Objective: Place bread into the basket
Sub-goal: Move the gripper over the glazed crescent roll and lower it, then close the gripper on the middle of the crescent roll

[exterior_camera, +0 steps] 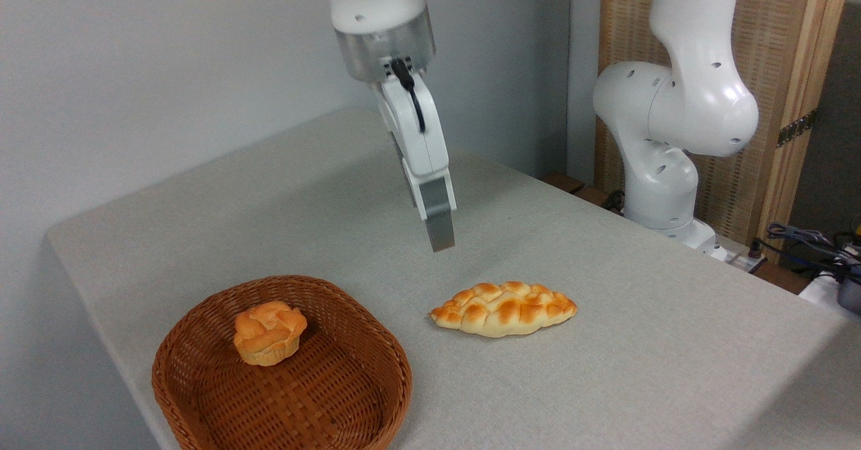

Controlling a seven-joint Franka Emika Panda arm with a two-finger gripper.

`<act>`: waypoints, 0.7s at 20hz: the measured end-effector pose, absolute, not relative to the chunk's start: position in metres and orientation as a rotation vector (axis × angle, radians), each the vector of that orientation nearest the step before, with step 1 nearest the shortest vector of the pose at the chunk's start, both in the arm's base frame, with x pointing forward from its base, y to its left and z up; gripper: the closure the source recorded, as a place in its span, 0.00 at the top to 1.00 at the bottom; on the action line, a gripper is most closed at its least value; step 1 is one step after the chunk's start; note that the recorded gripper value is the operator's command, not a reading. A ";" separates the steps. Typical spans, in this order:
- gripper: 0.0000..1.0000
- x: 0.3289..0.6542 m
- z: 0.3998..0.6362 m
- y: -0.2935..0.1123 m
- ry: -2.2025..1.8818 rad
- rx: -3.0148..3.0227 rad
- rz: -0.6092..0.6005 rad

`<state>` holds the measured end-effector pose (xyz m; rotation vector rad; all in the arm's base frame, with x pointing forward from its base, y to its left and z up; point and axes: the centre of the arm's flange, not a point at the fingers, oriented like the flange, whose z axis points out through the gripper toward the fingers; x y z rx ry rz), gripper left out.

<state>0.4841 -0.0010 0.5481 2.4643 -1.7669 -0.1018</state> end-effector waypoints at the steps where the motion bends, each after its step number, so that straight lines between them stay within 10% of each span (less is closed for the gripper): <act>1: 1.00 0.481 0.537 -0.001 -1.824 2.423 -0.095; 14: 1.00 0.444 0.428 0.008 -2.194 2.149 -0.249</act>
